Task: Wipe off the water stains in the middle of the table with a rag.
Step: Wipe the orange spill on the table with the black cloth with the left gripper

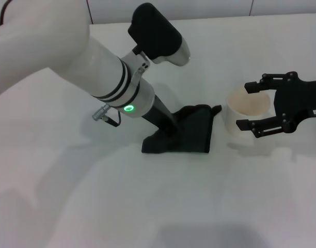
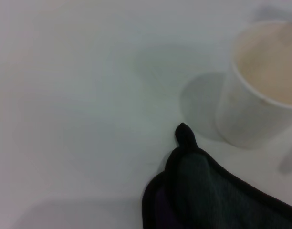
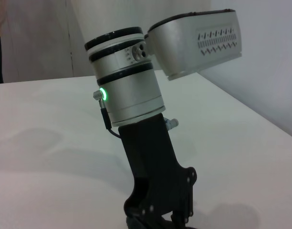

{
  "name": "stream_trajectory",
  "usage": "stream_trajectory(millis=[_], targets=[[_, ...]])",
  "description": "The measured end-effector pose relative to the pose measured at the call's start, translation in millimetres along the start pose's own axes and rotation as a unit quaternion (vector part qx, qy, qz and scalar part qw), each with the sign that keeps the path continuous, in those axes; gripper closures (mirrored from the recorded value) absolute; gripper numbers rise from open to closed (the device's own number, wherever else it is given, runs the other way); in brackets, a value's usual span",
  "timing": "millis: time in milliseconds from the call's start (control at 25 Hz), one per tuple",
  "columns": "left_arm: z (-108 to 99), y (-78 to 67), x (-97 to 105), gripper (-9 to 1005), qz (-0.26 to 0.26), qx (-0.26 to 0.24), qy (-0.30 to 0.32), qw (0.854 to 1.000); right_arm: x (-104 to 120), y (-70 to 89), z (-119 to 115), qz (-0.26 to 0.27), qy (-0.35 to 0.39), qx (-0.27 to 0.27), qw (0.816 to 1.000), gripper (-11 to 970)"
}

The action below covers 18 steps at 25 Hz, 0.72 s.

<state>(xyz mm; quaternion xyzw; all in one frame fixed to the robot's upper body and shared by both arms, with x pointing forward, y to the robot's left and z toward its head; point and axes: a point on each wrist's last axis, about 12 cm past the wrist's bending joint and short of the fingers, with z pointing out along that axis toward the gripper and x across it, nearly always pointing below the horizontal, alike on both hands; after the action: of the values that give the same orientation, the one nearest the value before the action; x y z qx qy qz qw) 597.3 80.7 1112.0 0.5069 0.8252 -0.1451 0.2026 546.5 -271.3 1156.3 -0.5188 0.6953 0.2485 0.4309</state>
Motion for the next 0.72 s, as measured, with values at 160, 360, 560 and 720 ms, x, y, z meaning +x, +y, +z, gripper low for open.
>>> stream_trajectory(millis=[160, 360, 560, 720], targets=[[-1, -4.4, -3, 903, 0.027, -0.001, -0.002, 1.000, 0, -0.3, 0, 0.001, 0.000, 0.002, 1.000, 87], [-2, 2.1, -6, 904, 0.010, -0.017, -0.015, 1.000, 1, -0.4, -1, 0.002, 0.000, 0.003, 1.000, 87], [-8, 21.5, -3, 904, -0.052, -0.055, -0.023, 0.997, 0, -0.6, -1, 0.001, 0.000, 0.003, 1.000, 87], [-12, 32.6, 2, 905, -0.090, -0.073, -0.019, 0.993, 0, -0.8, -1, 0.000, -0.001, 0.003, 1.000, 86]])
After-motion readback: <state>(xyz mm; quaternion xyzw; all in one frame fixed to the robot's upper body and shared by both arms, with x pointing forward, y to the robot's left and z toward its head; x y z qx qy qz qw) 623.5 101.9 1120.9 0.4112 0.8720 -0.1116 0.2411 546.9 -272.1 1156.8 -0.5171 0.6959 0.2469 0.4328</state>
